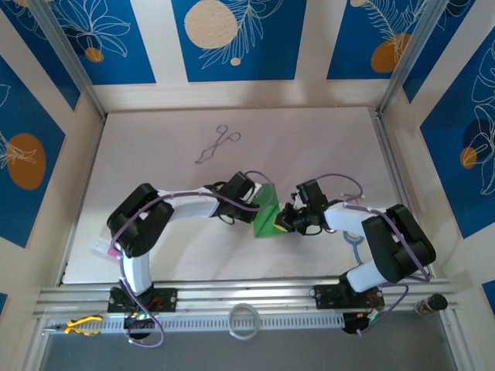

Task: Fold a paper plane with a square sheet of paper (pick it up from the middle)
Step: Fold the triangle a second time at the center of the table.

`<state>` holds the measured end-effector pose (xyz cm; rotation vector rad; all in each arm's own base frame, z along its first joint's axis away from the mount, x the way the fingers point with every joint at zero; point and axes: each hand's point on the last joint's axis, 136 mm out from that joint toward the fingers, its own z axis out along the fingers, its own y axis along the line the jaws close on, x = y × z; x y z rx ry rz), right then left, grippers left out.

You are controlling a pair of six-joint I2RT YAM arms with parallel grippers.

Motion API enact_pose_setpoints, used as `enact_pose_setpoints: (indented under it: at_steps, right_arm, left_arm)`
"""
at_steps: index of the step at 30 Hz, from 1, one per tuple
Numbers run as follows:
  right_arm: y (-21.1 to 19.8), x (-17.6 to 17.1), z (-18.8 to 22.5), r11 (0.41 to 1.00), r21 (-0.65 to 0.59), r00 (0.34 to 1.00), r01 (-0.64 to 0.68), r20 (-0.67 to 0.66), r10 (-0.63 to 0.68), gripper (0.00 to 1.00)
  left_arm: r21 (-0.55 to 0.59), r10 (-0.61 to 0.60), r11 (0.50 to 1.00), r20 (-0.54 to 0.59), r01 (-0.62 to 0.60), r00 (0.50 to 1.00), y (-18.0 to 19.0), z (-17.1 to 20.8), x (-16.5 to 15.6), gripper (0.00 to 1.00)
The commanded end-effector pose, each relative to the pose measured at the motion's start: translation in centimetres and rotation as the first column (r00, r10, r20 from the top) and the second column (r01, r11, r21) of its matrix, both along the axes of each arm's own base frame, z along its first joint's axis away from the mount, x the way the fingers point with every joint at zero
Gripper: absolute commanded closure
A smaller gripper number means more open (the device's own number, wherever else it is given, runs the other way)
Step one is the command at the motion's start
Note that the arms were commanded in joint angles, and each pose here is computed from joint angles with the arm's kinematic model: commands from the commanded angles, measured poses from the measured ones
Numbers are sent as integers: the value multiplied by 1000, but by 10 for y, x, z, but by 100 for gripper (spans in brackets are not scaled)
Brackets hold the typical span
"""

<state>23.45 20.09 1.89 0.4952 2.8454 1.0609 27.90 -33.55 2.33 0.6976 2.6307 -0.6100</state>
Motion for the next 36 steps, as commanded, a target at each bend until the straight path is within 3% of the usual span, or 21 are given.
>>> enact_pose_setpoints:
  at_steps: [1, 20, 36]
  right_arm:
    - [-4, -9, -12, 1000, -30, 999, -8, -46, 7, 100]
    - [-5, -12, -17, 998, -55, 998, -16, -69, 12, 100]
    - [-4, -12, -18, 998, -59, 997, -27, -79, 22, 100]
  left_arm:
    - [16, 17, 1000, -7, -16, 1000, 8, 6, 1, 100]
    - [-13, 32, 999, 22, -32, 999, 7, 15, 3, 100]
    - [27, 25, 999, -1, -25, 1000, 8, 2, 4, 100]
